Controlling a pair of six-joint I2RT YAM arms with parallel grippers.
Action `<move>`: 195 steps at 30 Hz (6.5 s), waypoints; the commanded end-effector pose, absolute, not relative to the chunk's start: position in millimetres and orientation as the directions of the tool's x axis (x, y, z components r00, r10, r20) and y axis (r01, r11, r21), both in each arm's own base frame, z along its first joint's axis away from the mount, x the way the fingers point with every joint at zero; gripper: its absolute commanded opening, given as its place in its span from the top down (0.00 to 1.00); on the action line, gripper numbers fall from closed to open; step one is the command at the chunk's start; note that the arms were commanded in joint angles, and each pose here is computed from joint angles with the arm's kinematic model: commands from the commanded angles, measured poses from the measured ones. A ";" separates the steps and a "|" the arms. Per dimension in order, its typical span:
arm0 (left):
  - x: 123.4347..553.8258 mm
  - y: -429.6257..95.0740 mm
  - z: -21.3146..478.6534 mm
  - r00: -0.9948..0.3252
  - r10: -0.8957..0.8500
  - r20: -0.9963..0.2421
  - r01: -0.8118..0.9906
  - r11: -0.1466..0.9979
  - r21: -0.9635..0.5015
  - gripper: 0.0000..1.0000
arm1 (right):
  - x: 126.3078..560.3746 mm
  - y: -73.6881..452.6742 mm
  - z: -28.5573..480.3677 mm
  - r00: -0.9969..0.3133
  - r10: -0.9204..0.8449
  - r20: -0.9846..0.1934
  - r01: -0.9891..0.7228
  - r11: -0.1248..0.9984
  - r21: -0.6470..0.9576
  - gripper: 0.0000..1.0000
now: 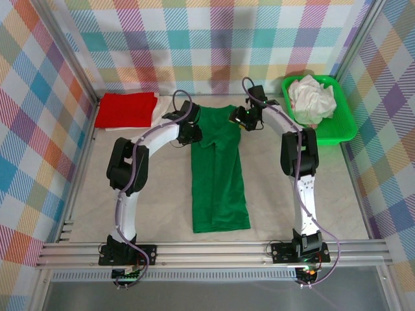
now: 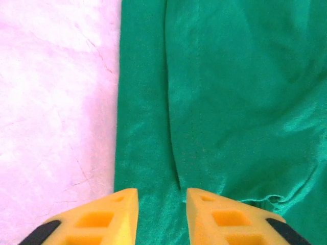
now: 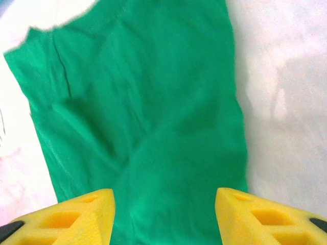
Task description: Fold and stack the t-shirts
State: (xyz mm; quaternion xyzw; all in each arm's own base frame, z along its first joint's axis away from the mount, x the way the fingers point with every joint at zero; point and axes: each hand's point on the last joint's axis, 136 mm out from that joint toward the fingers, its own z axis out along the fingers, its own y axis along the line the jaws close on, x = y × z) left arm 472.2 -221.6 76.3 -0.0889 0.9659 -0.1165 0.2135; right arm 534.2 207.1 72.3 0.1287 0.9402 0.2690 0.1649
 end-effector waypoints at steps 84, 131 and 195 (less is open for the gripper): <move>212.1 -223.7 69.8 -0.962 -0.099 -0.256 0.088 0.774 -0.627 0.57 | 204.2 199.2 26.9 -0.990 0.125 -0.072 0.046 0.748 0.662 0.52; 187.7 -227.1 19.4 -0.988 -0.085 -0.131 0.001 0.835 -0.551 0.67 | 205.6 206.0 14.1 -0.994 0.091 -0.063 0.033 0.786 0.618 0.52; 188.2 -209.6 14.7 -0.975 -0.127 -0.185 -0.016 0.861 -0.508 1.00 | 160.5 240.7 16.3 -0.988 0.081 0.134 0.144 0.809 0.569 0.56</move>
